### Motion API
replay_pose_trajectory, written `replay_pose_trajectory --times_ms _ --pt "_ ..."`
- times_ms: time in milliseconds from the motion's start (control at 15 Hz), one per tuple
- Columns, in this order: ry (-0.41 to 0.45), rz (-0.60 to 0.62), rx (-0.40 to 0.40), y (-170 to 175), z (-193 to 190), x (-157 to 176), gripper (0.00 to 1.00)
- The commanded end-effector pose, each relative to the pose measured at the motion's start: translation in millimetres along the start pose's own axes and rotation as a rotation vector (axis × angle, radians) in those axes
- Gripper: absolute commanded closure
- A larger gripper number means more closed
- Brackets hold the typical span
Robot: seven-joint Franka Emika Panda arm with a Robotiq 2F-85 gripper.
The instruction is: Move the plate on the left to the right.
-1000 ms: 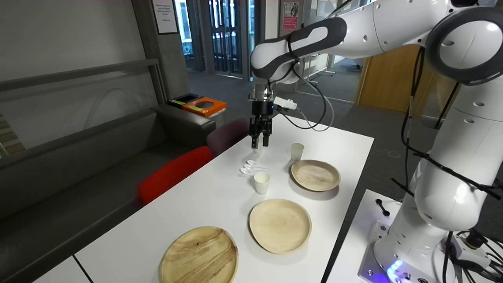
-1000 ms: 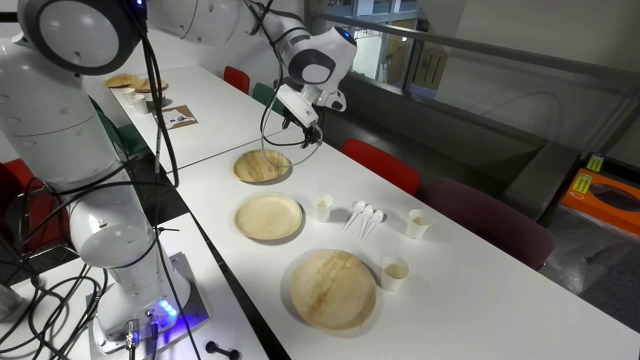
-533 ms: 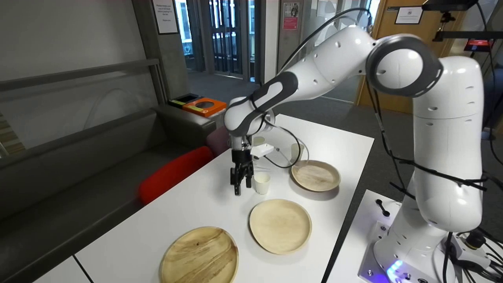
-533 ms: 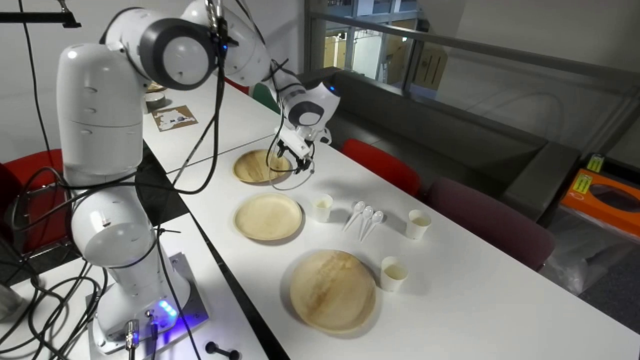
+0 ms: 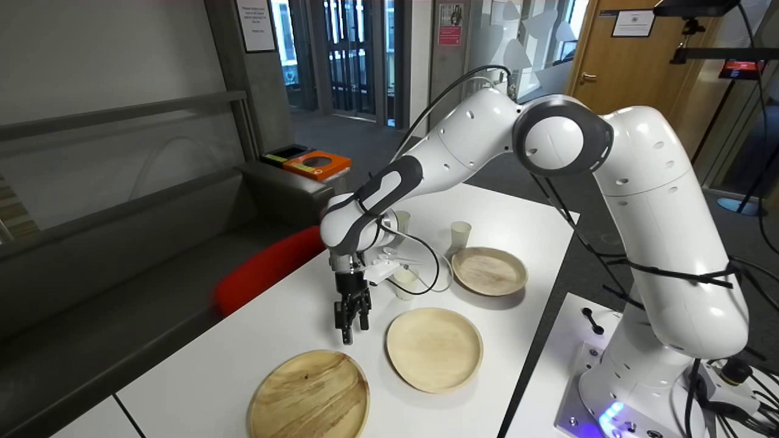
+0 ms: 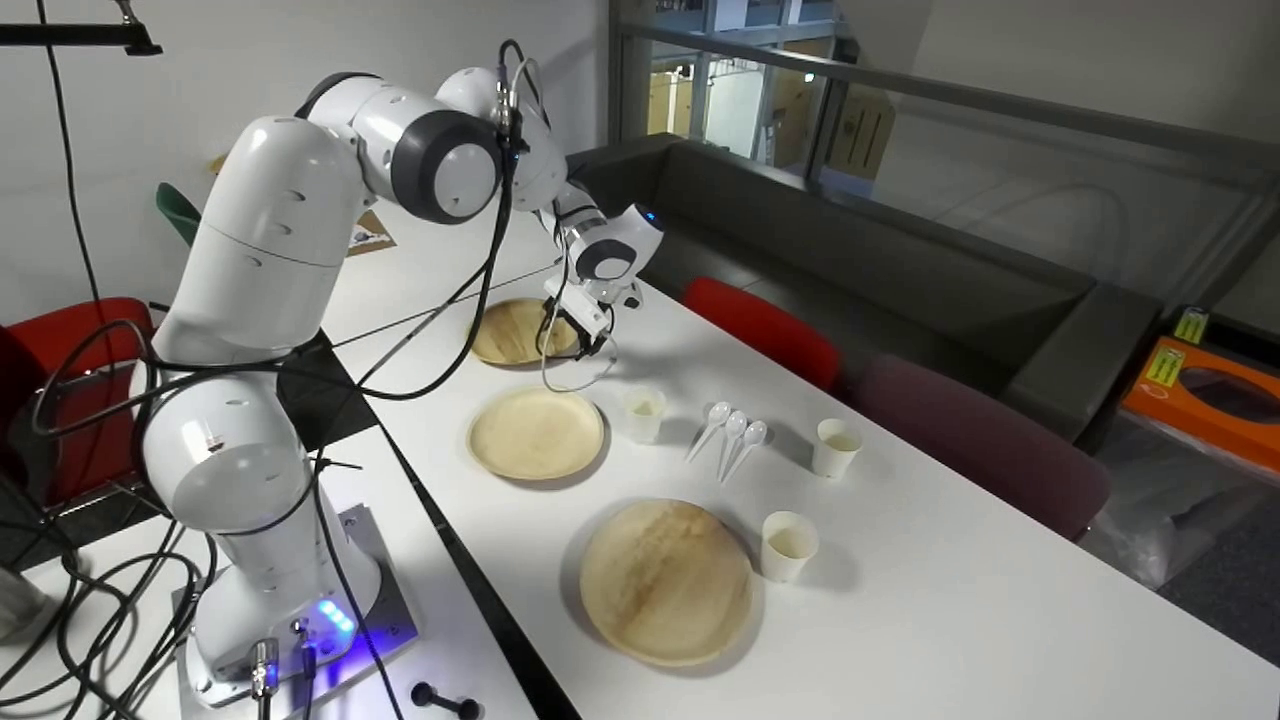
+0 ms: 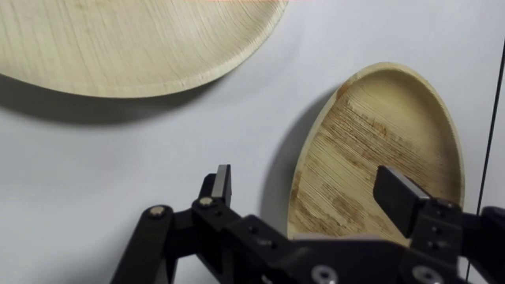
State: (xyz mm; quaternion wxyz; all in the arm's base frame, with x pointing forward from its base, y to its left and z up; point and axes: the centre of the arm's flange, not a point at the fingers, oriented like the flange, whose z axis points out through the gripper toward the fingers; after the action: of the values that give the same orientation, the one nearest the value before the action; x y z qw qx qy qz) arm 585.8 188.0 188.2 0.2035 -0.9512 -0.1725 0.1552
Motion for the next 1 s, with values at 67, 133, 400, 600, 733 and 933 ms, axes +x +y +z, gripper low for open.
replay_pose_trajectory --times_ms 67,133,400,600,733,933 --pt "0.054 -0.002 -0.027 -10.8 6.4 20.1 0.01" --pt "0.067 0.002 -0.036 -12.6 10.7 22.0 0.0" --pt "0.077 0.029 -0.059 -13.0 30.8 29.2 0.0" --pt "0.045 0.041 -0.056 -15.8 46.5 30.4 0.0" --pt "0.027 0.042 -0.057 -18.4 54.0 29.8 0.0" --pt "0.018 0.045 -0.056 -19.8 57.9 30.4 0.32"
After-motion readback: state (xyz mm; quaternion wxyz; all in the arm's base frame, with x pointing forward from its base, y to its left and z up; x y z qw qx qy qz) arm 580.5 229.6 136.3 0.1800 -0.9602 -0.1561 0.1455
